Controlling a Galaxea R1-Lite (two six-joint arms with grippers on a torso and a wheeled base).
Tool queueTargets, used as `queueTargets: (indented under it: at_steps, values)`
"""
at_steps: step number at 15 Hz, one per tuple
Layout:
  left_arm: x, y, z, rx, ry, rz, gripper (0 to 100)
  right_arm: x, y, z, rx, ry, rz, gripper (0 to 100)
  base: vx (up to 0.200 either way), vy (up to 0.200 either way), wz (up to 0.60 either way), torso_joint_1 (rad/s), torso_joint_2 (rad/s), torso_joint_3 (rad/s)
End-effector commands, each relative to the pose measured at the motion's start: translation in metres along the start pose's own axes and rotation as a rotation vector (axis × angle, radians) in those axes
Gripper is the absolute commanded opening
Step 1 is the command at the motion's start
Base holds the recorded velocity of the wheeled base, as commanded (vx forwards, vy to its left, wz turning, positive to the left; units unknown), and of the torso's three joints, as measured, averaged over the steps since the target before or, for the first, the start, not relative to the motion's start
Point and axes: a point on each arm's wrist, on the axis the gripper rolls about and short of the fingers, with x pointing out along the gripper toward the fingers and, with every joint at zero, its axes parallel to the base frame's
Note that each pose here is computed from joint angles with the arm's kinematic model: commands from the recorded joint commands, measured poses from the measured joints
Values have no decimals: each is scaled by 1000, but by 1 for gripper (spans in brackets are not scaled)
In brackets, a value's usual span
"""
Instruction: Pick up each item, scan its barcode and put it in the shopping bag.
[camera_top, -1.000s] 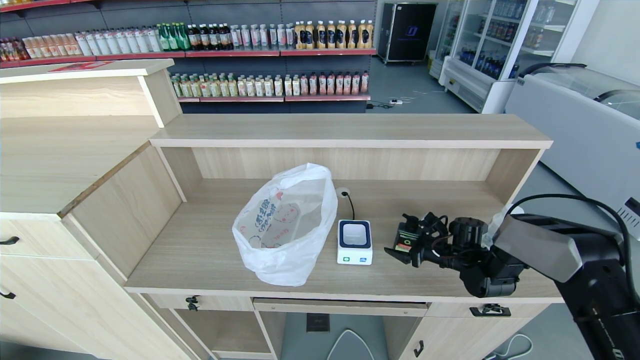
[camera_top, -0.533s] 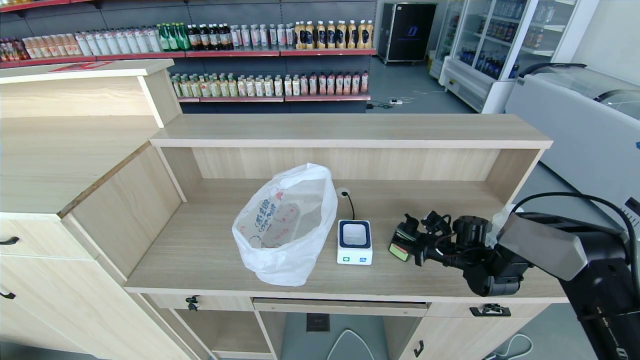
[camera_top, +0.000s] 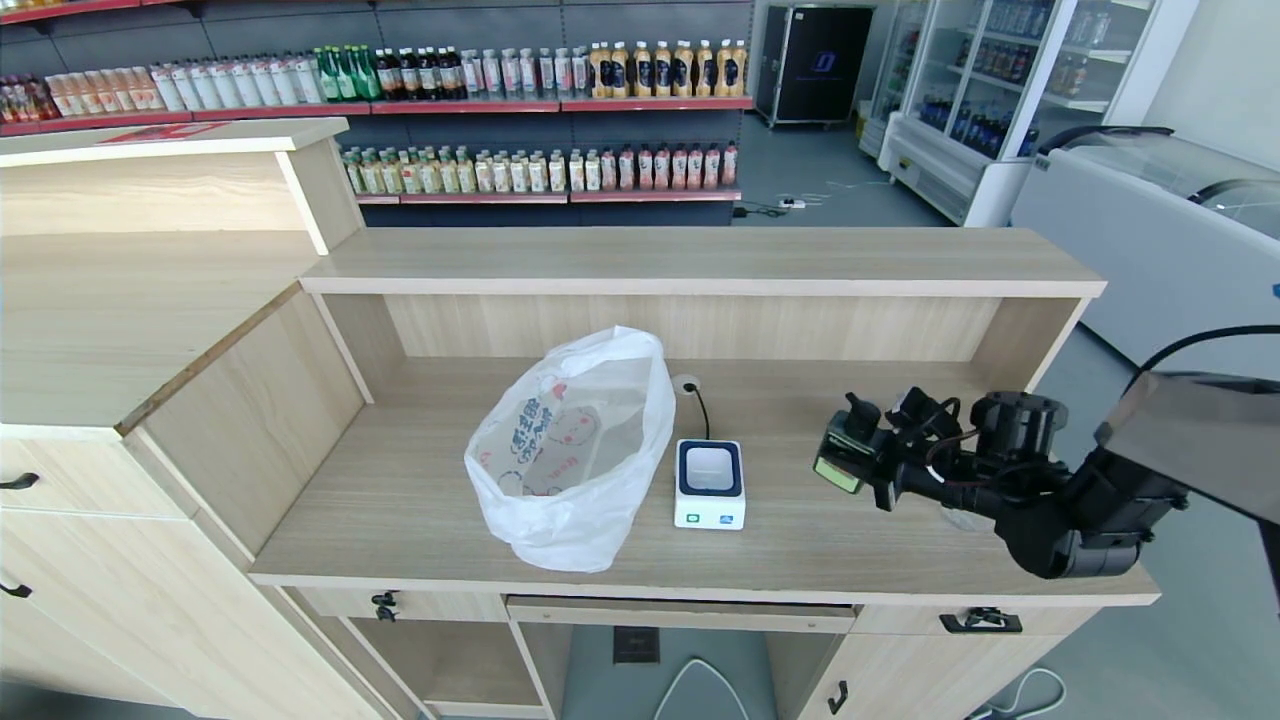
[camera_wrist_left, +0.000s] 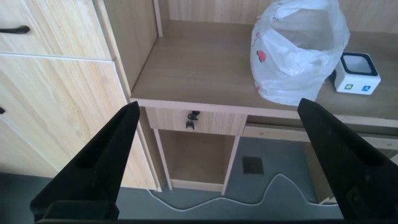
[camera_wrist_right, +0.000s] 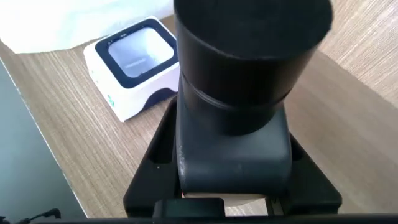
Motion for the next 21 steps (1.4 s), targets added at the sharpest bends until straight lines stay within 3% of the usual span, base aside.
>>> queueTargets:
  at_steps: [1,3,5,7,9,10,12,13,14,17,21]
  values:
    - [0,0,0,0,0,1,100,-67,5,107,-309,-122,-96,0,0,0,0,0,0,0]
    - [0,0,0,0,-2,1,100,-96,8,150,-656,-160,-170,0,0,0,0,0,0,0]
    - [0,0,0,0,0,1,100,-117,15,175,-937,-174,-240,0,0,0,0,0,0,0]
    - [0,0,0,0,-2,1,100,-144,38,182,-1040,-165,-255,0,0,0,0,0,0,0]
    - [0,0,0,0,-2,1,100,-171,58,198,-1279,-187,-303,0,0,0,0,0,0,0]
    - [0,0,0,0,-2,1,100,-191,70,219,-1515,-255,-364,0,0,0,0,0,0,0]
    - [0,0,0,0,0,1,100,-212,87,233,-1776,-343,-408,0,0,0,0,0,0,0]
    - [0,0,0,0,0,1,100,-215,93,235,-1843,-369,-421,0,0,0,0,0,0,0]
    - [0,0,0,0,-2,1,100,-224,110,239,-1988,-444,-475,0,0,0,0,0,0,0]
    - [0,0,0,0,-2,1,100,-238,136,241,-2127,-542,-529,0,0,0,0,0,0,0]
    - [0,0,0,0,0,-1,100,-211,151,234,-2140,-693,-380,0,0,0,0,0,0,0]
